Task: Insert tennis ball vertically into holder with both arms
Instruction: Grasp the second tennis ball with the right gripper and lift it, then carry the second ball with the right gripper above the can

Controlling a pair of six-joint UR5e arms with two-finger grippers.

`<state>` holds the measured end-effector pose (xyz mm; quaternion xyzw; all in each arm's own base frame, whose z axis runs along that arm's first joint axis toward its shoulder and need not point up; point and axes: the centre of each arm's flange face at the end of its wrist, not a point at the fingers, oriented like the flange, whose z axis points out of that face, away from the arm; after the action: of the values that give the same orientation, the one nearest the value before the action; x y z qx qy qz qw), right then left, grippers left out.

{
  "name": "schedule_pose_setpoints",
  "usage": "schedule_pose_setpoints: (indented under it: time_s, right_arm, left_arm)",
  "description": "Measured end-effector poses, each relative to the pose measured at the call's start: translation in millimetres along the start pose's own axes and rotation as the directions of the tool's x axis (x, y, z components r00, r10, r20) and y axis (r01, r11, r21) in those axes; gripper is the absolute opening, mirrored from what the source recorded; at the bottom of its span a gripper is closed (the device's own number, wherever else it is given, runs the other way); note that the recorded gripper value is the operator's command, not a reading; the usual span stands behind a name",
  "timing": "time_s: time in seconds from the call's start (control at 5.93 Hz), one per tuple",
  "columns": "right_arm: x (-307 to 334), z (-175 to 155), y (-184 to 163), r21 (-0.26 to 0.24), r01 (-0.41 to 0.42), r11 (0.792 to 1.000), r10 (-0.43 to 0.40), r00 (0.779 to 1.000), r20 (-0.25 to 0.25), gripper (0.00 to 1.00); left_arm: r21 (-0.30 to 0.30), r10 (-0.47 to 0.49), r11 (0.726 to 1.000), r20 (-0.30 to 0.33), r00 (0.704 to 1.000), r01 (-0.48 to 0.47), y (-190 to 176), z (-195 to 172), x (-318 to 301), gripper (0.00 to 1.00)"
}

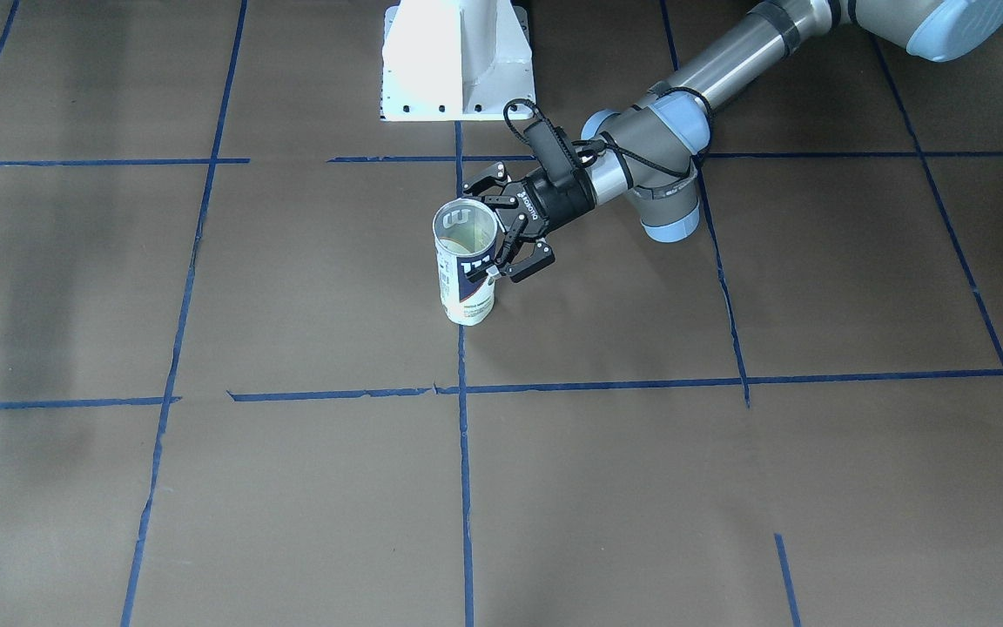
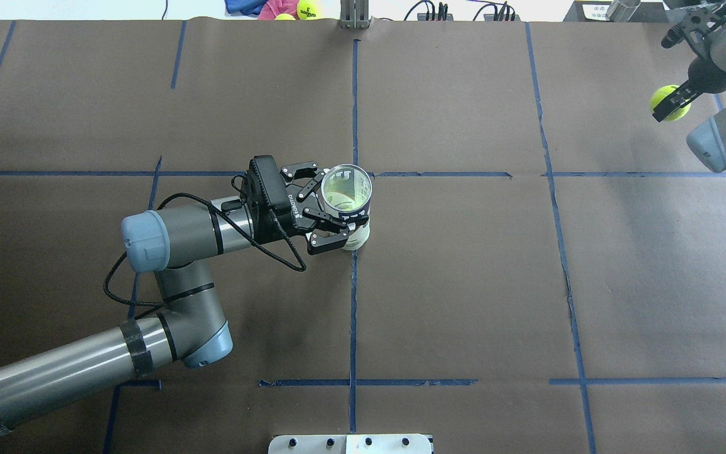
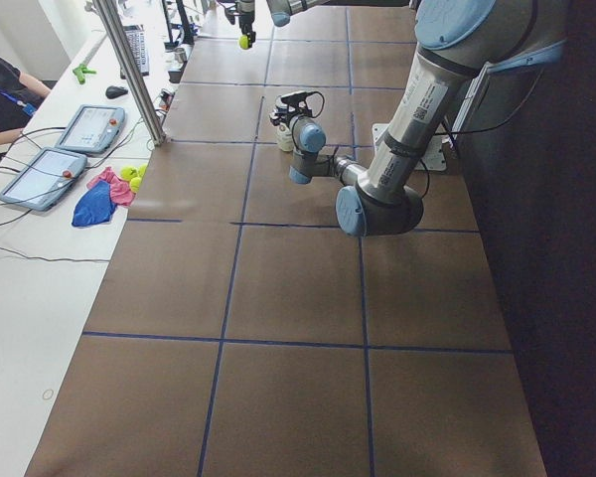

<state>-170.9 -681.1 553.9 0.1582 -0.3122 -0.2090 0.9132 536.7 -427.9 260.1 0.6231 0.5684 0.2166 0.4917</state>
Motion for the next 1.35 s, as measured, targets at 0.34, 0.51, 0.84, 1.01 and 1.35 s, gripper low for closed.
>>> schedule_pose_setpoints:
  time_s: [0.34,0.51,0.84,1.01,1.35]
  right_arm:
    - [-93.0,-89.0,-34.1,0.049,-0.164,0.985,0.159,0.982,0.098,0.05]
    - [-172.0,-139.3,-41.9,0.034,-0.245,0.969,0.238,0.961,0.138,0.05]
    - [-331.9,-219.3,-53.0,0.001,-0.410,0.912,0.402,0.896,0.188,0.05]
    - [-406.2,-238.4,-59.1,-0.007,-0.460,0.888,0.453,0.873,0.182,0.05]
    - [-514.8,-251.9,-65.1,-0.011,-0.504,0.864,0.498,0.850,0.174,0.06]
  left_arm:
    - [0.001,0.000,1.000,0.000,1.000,0.000,-0.4,0.3,0.1,0.86]
    - [0.001,0.000,1.000,0.000,1.000,0.000,-0.5,0.3,0.1,0.86]
    - [0.002,0.000,1.000,0.001,1.000,0.000,-0.8,0.5,0.1,0.86]
    - [0.002,0.000,1.000,0.001,1.000,0.000,-0.9,0.6,0.1,0.86]
    - [0.002,0.000,1.000,0.001,1.000,0.000,-1.2,0.8,0.2,0.86]
